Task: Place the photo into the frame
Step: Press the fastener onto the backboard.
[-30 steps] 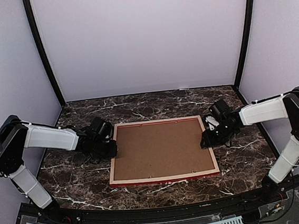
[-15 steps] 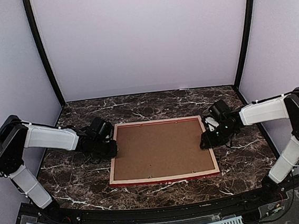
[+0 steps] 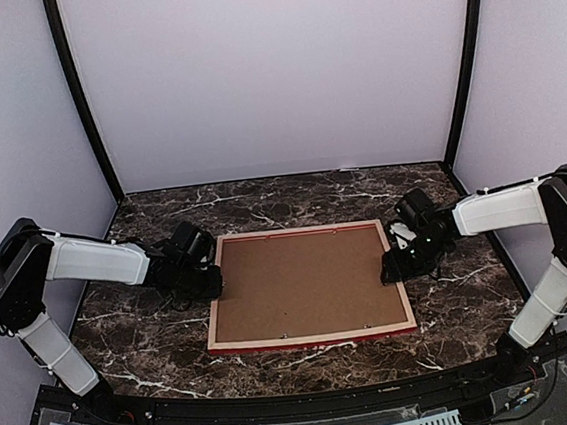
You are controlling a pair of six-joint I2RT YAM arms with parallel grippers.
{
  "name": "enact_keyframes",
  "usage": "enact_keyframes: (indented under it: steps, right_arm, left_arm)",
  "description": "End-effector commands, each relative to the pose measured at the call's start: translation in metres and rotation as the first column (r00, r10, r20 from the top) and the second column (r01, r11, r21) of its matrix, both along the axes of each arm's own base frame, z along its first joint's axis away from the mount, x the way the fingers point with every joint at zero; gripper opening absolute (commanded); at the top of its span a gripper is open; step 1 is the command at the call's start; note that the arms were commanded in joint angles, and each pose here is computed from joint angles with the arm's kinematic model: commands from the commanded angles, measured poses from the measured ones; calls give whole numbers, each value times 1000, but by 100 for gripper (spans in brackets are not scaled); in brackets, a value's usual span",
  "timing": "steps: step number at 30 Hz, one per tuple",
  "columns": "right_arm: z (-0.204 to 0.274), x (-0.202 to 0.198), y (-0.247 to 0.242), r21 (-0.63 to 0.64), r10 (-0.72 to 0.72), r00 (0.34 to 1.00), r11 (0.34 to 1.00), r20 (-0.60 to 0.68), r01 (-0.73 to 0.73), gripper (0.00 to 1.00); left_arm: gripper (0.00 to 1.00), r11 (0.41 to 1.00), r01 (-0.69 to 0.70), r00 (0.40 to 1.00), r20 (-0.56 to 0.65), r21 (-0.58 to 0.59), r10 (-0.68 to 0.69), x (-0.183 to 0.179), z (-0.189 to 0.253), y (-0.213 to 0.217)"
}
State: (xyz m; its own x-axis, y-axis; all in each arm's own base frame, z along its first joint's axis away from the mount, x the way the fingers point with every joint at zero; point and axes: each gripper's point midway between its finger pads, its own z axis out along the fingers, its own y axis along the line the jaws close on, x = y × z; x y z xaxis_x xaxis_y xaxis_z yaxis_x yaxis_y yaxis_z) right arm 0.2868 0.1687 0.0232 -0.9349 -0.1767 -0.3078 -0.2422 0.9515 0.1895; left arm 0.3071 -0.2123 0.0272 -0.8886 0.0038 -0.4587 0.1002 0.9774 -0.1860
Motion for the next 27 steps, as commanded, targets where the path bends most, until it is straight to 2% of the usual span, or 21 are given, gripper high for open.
enact_keyframes:
  steps: [1, 12, 17, 27]
  right_arm:
    - [-20, -31, -22, -98, -29, 991, 995, -130, 16, 68]
    - [-15, -44, -5, 27, 19, 985, 1000, -169, -14, 69]
    - [-20, -47, -9, 8, 8, 984, 1000, -178, -7, 69]
    - [-25, -45, -16, -16, -17, 982, 1000, -188, 14, 56]
  left_arm:
    - [13, 995, 71, 992, -111, 73, -63, -28, -19, 9]
    - [13, 995, 71, 992, -111, 74, -62, -28, -20, 9]
    - [13, 995, 69, 992, -111, 76, -61, -28, -20, 9]
    - [13, 994, 70, 992, -111, 80, -61, -28, -20, 10]
